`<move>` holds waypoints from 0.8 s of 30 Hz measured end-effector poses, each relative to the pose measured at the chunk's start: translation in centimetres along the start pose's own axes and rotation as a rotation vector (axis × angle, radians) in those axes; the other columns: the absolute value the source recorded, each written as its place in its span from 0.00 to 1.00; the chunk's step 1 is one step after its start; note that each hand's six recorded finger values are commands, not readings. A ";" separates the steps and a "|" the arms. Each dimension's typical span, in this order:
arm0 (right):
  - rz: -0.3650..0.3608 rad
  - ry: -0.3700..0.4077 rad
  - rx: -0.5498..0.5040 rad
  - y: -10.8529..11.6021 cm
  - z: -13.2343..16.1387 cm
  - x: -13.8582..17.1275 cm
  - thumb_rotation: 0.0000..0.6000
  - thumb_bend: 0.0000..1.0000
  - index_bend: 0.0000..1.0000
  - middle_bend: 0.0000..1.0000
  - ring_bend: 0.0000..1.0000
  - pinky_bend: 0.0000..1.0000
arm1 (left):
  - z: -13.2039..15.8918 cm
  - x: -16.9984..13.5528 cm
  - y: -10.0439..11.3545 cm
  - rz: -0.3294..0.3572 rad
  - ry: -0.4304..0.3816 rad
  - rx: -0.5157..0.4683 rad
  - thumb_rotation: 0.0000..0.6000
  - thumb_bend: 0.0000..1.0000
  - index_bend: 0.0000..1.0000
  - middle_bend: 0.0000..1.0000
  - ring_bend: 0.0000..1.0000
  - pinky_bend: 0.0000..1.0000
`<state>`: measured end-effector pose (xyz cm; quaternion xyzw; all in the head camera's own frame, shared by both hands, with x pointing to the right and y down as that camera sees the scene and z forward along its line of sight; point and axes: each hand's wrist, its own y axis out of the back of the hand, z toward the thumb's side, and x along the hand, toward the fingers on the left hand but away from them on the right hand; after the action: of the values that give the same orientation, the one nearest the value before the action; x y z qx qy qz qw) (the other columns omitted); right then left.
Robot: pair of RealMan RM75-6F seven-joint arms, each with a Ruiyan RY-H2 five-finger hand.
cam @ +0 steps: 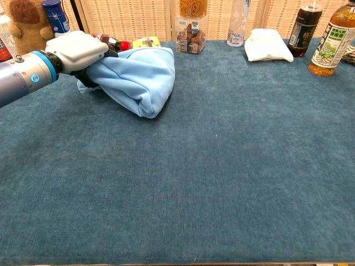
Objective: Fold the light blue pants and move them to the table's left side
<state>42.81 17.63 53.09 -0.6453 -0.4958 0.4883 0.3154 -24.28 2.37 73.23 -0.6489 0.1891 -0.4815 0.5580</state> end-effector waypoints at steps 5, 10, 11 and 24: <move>0.000 0.006 -0.005 0.0 0.2 0.0 1.00 0.00 0.00 0.00 0.00 0.05 | -0.8 -0.3 1.1 0.050 0.004 -0.005 1.00 1.00 0.83 0.72 0.71 0.83; -0.003 0.010 -0.008 0.1 0.2 0.1 1.00 0.00 0.00 0.00 0.00 0.05 | -1.9 -0.9 2.6 0.100 0.011 -0.022 1.00 1.00 0.83 0.72 0.72 0.83; -0.003 0.011 -0.010 0.1 0.3 0.1 1.00 0.00 0.00 0.00 0.00 0.05 | -2.1 -1.1 2.8 0.109 0.013 -0.028 1.00 1.00 0.83 0.72 0.72 0.83; 0.011 0.041 -0.019 -0.1 1.1 0.5 1.00 0.00 0.00 0.00 0.00 0.05 | -9.1 -7.8 5.4 0.204 0.096 -0.035 1.00 1.00 0.83 0.72 0.72 0.83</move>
<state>41.72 18.01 52.70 -0.6608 -0.4903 0.4718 0.3168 -33.99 1.91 64.31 -0.6120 0.2891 -0.4496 0.5829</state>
